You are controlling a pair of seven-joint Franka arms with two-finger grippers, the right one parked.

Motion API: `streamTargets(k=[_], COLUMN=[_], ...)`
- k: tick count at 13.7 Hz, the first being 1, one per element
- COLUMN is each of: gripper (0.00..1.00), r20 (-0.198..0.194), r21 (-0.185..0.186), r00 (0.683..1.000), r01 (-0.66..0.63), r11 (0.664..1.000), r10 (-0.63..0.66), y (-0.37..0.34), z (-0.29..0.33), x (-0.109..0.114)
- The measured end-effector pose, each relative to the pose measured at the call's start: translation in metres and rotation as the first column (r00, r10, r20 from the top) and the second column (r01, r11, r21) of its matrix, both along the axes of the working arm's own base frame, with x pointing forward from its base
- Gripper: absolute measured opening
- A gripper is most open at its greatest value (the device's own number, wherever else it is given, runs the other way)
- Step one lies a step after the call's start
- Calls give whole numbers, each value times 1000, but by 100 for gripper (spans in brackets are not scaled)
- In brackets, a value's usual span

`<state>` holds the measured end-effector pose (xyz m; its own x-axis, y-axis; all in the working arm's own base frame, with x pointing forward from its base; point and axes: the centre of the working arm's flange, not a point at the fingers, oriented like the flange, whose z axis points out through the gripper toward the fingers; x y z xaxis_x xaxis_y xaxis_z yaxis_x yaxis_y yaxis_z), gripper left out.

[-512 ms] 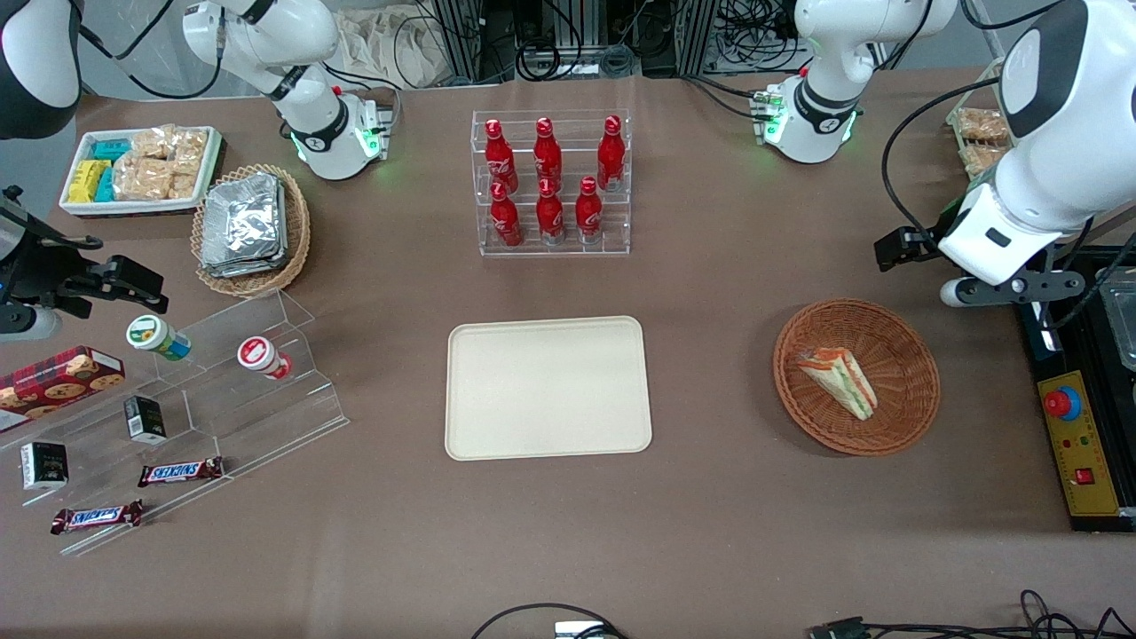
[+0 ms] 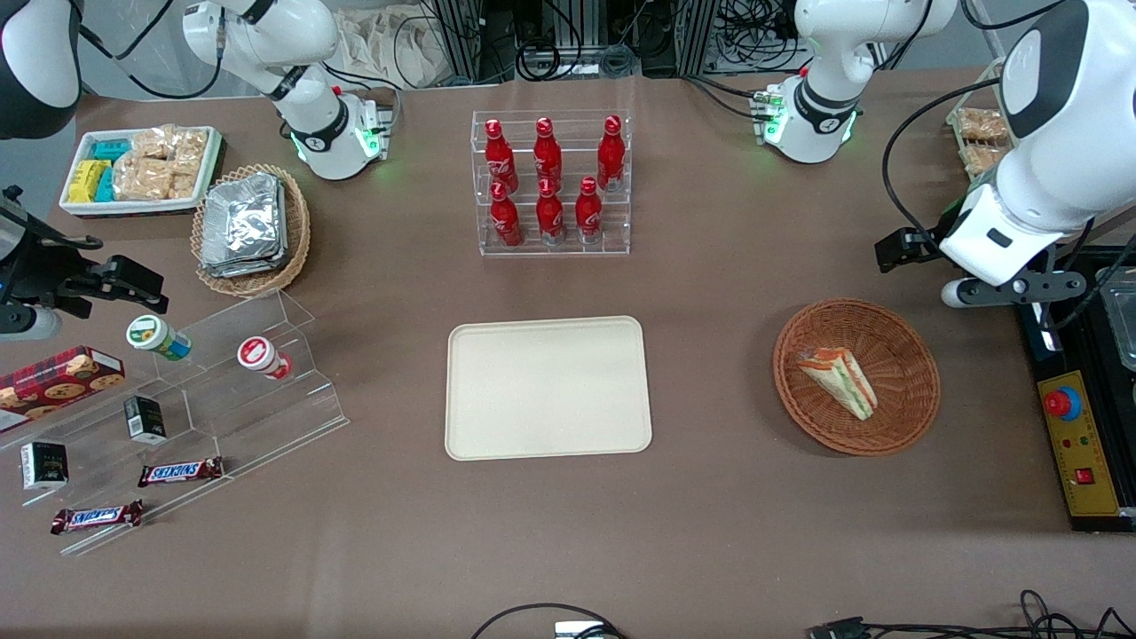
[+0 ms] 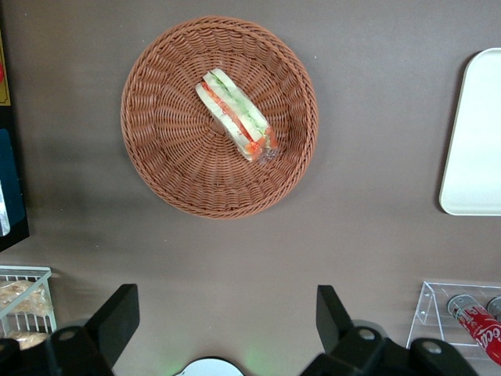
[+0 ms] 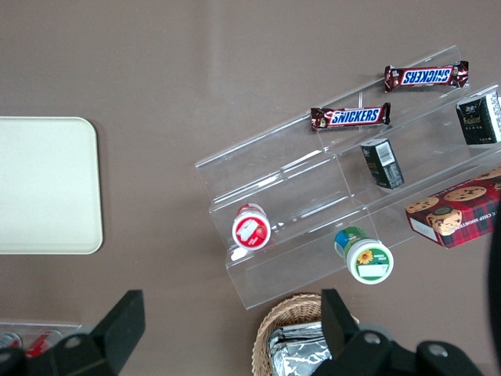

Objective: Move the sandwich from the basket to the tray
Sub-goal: 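Move the left gripper over the wrapped sandwich in the wicker basket, then lower the open left gripper around the sandwich and close it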

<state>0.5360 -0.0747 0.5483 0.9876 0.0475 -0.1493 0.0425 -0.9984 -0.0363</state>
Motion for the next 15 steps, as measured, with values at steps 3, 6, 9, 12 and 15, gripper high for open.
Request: streamTargets(k=[3, 6, 9, 12, 15], gripper=[100, 100, 100, 100, 100], r20=[-11, -43, -88, -99, -108], r21=[-1, 14, 38, 60, 88], r00=[1000, 987, 953, 898, 842], r01=[-14, -155, -288, -425, -522], r11=[1000, 988, 957, 903, 848], r10=[14, 155, 291, 429, 529], y=[3, 16, 29, 33, 30], z=[-6, -31, -79, -138, -206], x=[2, 11, 30, 54, 72])
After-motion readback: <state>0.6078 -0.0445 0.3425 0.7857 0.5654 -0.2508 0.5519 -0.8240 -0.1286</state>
